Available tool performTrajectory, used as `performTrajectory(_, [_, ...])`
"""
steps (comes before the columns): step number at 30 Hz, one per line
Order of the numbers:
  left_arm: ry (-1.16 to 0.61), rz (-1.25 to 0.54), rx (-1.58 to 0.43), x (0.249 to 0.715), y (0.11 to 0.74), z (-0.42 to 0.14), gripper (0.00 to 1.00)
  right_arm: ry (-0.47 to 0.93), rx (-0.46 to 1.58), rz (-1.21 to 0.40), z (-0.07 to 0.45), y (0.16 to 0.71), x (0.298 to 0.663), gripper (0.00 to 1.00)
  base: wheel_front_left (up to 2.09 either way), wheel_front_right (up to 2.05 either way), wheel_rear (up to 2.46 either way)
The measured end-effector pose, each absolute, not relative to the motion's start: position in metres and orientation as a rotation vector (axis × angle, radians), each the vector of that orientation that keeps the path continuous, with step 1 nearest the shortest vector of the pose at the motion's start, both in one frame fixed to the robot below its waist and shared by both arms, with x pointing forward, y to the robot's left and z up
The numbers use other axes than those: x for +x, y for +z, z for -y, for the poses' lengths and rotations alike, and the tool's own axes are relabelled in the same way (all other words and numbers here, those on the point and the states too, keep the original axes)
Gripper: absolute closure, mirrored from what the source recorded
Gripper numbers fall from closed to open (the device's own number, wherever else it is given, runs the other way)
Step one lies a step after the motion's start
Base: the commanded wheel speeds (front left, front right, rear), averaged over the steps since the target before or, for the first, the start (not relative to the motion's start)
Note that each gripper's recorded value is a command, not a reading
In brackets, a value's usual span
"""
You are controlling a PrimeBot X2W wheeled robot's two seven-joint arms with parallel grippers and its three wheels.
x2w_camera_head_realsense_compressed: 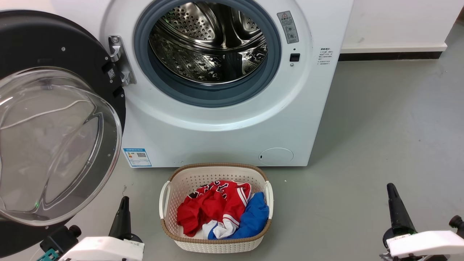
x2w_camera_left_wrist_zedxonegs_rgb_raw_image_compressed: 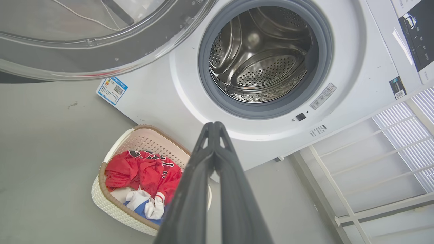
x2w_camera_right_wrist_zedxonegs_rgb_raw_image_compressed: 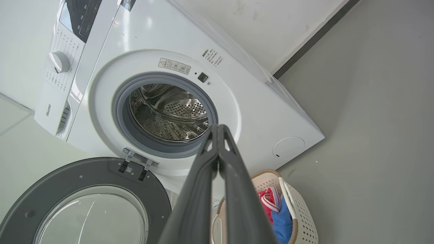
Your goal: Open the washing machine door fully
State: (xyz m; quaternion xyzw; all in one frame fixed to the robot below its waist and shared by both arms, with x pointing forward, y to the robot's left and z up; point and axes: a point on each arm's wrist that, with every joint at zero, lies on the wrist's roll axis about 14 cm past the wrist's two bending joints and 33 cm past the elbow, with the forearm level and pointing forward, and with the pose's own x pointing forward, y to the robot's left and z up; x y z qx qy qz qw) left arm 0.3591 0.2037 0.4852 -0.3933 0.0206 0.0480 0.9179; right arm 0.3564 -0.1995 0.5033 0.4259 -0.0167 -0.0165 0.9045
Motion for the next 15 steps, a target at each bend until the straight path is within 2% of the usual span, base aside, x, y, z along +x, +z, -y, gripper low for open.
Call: performTrajectory(15, [0.087,-0.044,-0.998,0.3659,0.4875,-0.2024,1.0,-0.035,1.049,0.021,0.2004,0.503,0.365,1.0,0.0,0.0,0.0])
